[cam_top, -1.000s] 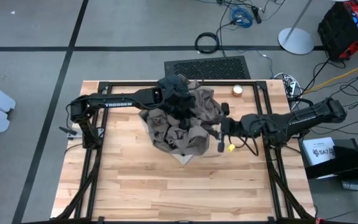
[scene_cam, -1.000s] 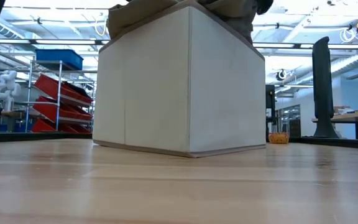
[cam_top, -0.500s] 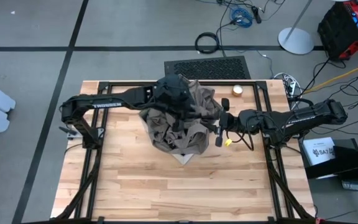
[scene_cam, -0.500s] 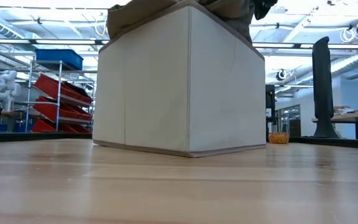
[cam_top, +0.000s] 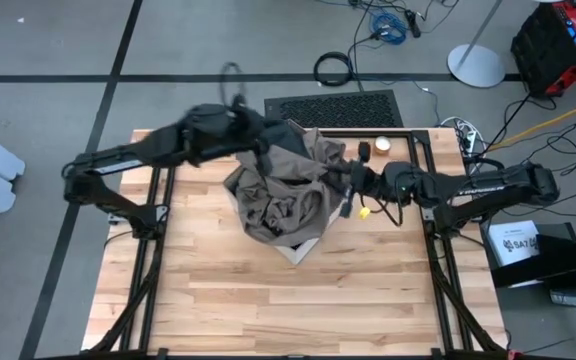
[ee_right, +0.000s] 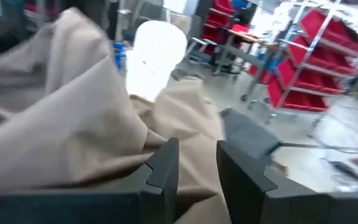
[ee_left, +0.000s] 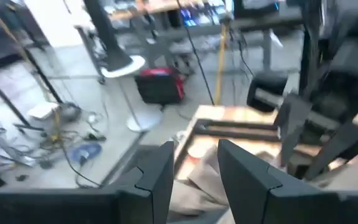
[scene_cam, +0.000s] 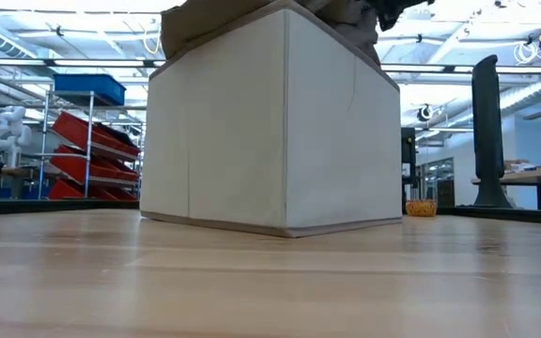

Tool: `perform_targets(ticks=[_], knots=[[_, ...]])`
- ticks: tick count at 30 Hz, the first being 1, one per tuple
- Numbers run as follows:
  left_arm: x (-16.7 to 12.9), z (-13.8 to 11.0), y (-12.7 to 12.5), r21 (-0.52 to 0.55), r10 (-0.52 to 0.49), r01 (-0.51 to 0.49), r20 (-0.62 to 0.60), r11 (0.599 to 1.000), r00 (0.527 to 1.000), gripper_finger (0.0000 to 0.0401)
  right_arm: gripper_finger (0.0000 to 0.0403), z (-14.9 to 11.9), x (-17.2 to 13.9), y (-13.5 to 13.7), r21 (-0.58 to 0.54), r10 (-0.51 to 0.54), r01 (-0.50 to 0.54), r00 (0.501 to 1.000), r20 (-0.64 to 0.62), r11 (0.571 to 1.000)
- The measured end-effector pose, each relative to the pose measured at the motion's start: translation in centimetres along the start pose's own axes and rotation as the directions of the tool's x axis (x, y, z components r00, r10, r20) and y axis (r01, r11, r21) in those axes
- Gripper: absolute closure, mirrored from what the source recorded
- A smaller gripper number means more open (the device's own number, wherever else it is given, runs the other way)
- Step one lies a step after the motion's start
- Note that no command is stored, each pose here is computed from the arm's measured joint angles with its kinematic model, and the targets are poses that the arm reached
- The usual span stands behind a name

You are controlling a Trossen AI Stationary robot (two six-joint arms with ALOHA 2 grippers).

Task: Sort clothes
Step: Put the brown jacket into the laundry organizer

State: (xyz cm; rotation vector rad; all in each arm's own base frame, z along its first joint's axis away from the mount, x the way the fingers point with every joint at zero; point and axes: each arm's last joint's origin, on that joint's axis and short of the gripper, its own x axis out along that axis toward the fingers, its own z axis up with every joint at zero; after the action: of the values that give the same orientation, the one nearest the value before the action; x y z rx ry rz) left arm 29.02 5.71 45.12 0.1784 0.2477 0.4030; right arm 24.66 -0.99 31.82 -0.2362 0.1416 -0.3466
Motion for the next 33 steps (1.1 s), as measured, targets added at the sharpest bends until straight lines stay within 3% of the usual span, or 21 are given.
perform_targets(ticks=[4, 11, 14, 17, 19, 26, 31, 33], knots=[[-2.9, 0.7, 0.9, -0.015, 0.018, -0.017, 0.019, 1.000, 1.000, 0.0266, 0.0305, -1.4, 2.3, -1.2, -0.053, -0.053, 0.051, 0.998, -0.037, 0.997], [-4.3, -0.7, 0.8, -0.023, -0.065, 0.062, -0.139, 0.998, 0.988, 0.0266, 0.0305, -5.6, 8.0, -1.3, -0.117, -0.044, 0.032, 0.993, -0.106, 0.993], [-3.8, -1.6, 0.2, -0.031, -0.190, 0.188, -0.206, 0.982, 0.960, 0.0266, 0.0305, -6.8, 10.3, -0.8, -0.171, -0.039, 0.009, 0.983, -0.178, 0.985], [-2.9, -2.5, -1.2, -0.053, -0.391, 0.390, -0.253, 0.919, 0.885, 0.0266, 0.0305, -8.2, 12.3, -0.5, -0.202, -0.025, -0.041, 0.950, -0.311, 0.979], [-1.9, -3.3, -2.3, -0.061, -0.467, 0.469, -0.267, 0.881, 0.843, 0.0266, 0.0305, -8.8, 13.4, -0.5, -0.193, -0.017, -0.069, 0.911, -0.412, 0.979], [1.5, -6.6, -5.0, -0.003, -0.461, 0.484, -0.312, 0.875, 0.831, 0.0267, 0.0305, -10.0, 14.3, -1.0, -0.105, -0.006, -0.080, 0.765, -0.644, 0.991], [3.2, -9.8, -6.2, -0.024, -0.456, 0.490, -0.411, 0.871, 0.789, 0.0267, 0.0305, -9.2, 13.5, -1.3, -0.051, -0.006, -0.038, 0.743, -0.669, 0.998], [3.6, -10.5, -6.3, -0.039, -0.414, 0.443, -0.435, 0.896, 0.799, 0.0267, 0.0305, -8.6, 13.1, -1.5, -0.037, -0.003, -0.029, 0.753, -0.658, 0.999]])
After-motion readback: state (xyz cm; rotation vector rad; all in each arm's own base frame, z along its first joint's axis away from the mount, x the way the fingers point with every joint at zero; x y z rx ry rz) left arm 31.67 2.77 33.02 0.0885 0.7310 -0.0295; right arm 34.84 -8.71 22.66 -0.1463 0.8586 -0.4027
